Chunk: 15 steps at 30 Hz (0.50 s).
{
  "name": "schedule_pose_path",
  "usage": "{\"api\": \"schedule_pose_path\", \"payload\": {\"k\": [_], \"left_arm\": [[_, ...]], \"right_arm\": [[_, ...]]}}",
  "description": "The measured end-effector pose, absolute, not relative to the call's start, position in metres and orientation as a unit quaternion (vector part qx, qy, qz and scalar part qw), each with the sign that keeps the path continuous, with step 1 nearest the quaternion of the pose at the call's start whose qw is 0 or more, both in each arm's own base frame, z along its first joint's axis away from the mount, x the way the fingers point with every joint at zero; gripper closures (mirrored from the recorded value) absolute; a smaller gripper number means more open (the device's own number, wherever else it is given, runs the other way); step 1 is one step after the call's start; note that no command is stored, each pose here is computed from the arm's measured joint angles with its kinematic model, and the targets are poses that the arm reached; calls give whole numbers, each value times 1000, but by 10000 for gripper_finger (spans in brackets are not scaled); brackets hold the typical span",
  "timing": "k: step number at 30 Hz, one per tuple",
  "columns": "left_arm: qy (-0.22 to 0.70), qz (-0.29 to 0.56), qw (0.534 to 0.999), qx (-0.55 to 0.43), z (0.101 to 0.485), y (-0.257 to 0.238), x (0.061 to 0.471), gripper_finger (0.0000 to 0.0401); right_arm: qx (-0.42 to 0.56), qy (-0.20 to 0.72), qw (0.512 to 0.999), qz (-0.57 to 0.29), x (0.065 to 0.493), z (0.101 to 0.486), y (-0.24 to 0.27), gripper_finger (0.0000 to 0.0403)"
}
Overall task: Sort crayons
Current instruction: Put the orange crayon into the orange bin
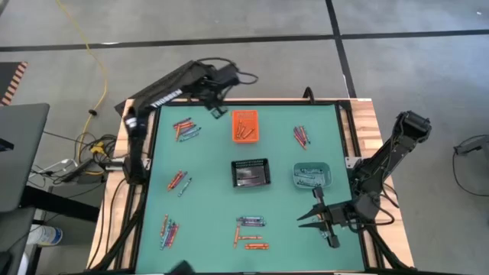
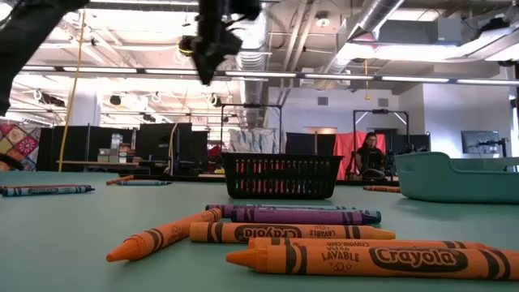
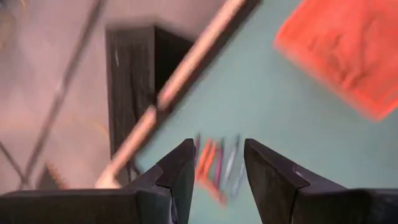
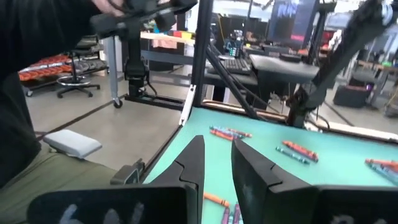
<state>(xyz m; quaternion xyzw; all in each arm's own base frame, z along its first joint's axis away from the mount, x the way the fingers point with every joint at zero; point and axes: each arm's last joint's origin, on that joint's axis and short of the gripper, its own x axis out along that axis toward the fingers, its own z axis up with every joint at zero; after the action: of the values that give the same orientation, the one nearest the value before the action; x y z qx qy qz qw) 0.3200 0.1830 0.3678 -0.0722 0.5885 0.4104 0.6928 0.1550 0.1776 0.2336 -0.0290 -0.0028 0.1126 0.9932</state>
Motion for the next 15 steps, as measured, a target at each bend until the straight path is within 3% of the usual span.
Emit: {"api": "schedule_pose_path", "payload": {"k": [5, 15], "left_arm": [[621, 454, 628, -120, 338, 196, 261, 272], [578, 497, 610, -216, 219, 198, 176, 272]], "right_arm": [[-11, 11, 994, 112, 157, 228, 180, 322], [-5, 1, 997, 81, 172, 223, 176, 322]]}}
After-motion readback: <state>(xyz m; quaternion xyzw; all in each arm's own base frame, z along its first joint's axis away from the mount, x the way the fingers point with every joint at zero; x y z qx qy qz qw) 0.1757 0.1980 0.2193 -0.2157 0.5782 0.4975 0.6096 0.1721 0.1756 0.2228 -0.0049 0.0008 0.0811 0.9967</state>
